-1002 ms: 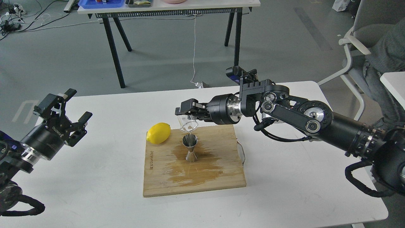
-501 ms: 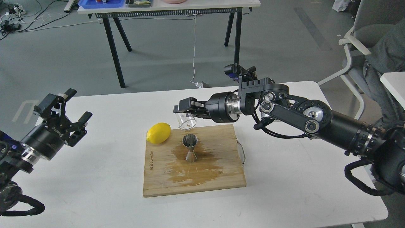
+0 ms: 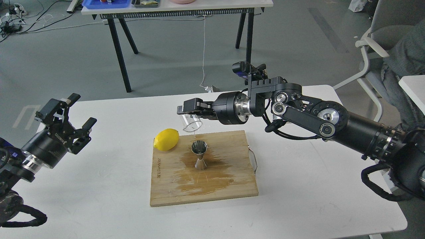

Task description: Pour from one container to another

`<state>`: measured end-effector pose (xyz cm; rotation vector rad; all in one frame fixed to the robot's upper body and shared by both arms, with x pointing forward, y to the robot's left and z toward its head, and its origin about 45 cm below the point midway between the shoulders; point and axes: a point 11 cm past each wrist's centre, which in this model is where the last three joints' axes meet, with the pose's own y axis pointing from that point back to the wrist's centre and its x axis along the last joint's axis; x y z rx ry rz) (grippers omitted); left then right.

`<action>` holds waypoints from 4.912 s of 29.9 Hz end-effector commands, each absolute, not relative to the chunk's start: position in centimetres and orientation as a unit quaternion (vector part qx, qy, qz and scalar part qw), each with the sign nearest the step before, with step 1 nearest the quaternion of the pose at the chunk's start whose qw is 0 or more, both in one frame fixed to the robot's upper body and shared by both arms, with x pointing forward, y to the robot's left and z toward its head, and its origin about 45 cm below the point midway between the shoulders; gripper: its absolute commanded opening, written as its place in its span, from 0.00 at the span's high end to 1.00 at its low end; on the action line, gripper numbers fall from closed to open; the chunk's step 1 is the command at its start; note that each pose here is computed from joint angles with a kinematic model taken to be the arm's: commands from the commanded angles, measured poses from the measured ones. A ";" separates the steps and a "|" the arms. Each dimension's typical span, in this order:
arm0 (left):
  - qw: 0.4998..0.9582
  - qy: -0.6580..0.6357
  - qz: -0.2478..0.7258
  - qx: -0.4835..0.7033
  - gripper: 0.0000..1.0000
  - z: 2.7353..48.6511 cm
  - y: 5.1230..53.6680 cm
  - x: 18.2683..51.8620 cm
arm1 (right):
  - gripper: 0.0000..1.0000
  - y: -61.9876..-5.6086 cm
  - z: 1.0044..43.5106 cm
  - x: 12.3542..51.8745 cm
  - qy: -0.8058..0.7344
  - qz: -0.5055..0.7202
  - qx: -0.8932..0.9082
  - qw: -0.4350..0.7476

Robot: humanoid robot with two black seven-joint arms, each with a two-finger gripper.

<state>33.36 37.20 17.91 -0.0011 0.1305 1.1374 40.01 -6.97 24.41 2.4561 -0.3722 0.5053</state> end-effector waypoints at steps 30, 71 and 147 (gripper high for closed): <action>0.840 0.062 0.539 0.002 0.01 17.9 37.4 33.3 | 0.66 -8.9 23.9 40.7 -0.237 0.089 0.939 0.233; 0.832 0.065 0.551 0.011 0.01 17.0 37.6 32.8 | 0.66 -34.6 8.4 33.6 -0.619 -0.643 0.297 -0.340; 0.832 0.068 0.550 0.007 0.01 16.9 37.3 32.8 | 0.01 -33.8 13.4 36.1 -0.621 -0.602 0.398 -0.307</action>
